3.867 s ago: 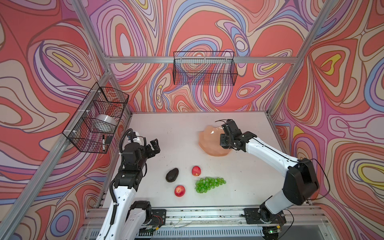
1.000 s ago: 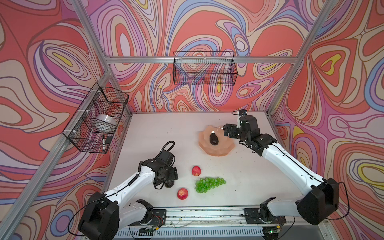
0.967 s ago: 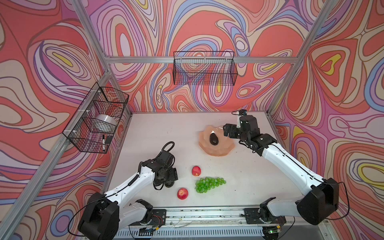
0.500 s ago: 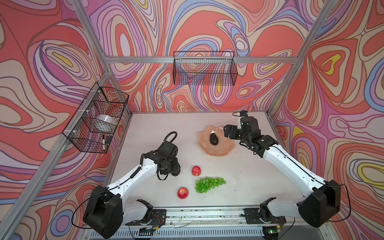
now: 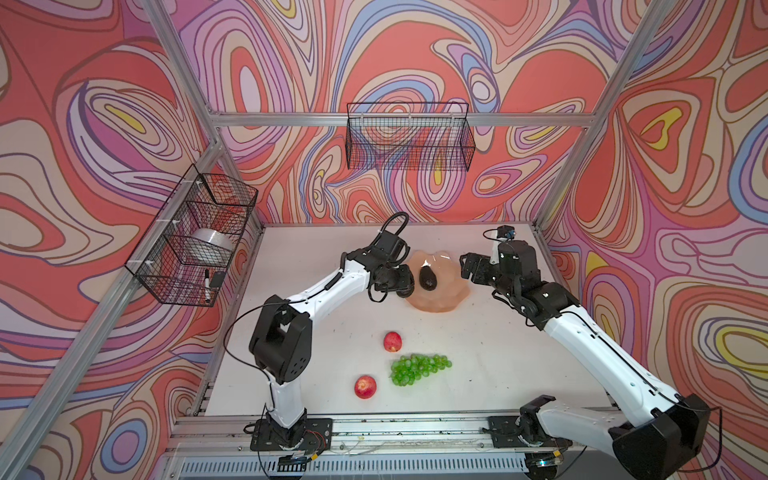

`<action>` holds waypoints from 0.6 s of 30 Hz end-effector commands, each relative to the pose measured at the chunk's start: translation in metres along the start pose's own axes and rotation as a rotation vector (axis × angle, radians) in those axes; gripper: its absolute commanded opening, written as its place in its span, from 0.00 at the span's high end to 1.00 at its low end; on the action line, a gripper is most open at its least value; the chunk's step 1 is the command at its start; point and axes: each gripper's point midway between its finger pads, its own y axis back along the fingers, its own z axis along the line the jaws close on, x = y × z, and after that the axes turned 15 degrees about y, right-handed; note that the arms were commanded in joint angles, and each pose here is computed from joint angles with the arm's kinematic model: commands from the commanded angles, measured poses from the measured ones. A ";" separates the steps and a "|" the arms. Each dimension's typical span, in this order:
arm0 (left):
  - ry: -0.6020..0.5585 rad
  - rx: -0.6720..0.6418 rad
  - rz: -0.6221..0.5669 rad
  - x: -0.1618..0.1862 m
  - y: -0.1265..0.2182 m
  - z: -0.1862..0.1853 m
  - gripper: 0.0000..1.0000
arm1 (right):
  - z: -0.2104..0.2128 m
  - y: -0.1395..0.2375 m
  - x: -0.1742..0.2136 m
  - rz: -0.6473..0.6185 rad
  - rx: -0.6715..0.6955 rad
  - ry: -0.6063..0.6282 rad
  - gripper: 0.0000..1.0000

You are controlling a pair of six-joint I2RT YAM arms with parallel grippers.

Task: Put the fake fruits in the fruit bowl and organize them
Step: 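Carry the avocado to the bowl and release it with the left gripper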

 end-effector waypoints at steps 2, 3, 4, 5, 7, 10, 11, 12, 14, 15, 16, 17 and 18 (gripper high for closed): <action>-0.023 -0.011 0.027 -0.008 -0.026 -0.012 0.59 | -0.012 0.011 0.015 0.030 0.039 -0.010 0.02; -0.020 -0.021 0.034 -0.009 -0.032 -0.011 0.58 | -0.012 0.012 0.016 0.031 0.042 -0.009 0.02; -0.014 -0.028 0.045 -0.009 -0.039 -0.010 0.58 | -0.013 0.013 0.016 0.031 0.043 -0.009 0.02; -0.008 -0.026 0.055 -0.007 -0.045 -0.011 0.58 | -0.014 0.014 0.017 0.032 0.047 -0.007 0.02; 0.001 -0.012 0.065 -0.004 -0.054 -0.014 0.58 | -0.015 0.014 0.018 0.032 0.052 -0.002 0.02; 0.005 -0.005 0.079 0.001 -0.066 -0.020 0.56 | -0.014 0.012 0.018 0.034 0.049 0.002 0.02; 0.012 -0.008 0.086 0.002 -0.070 -0.020 0.55 | -0.014 0.011 0.019 0.037 0.047 0.002 0.02; 0.017 -0.010 0.094 0.004 -0.074 -0.020 0.55 | -0.014 0.010 0.019 0.037 0.045 0.001 0.02; 0.030 -0.017 0.101 0.005 -0.080 -0.017 0.52 | -0.012 0.009 0.019 0.037 0.037 0.002 0.02; 0.037 -0.021 0.103 0.005 -0.082 -0.016 0.50 | -0.011 0.008 0.019 0.037 0.036 0.003 0.02; 0.040 -0.021 0.103 0.005 -0.083 -0.016 0.49 | -0.012 0.007 0.020 0.040 0.037 0.004 0.02; 0.041 -0.022 0.100 0.005 -0.083 -0.016 0.47 | -0.011 0.007 0.020 0.040 0.036 0.007 0.02; 0.042 -0.021 0.097 0.004 -0.082 -0.017 0.44 | -0.011 0.006 0.021 0.043 0.035 0.010 0.02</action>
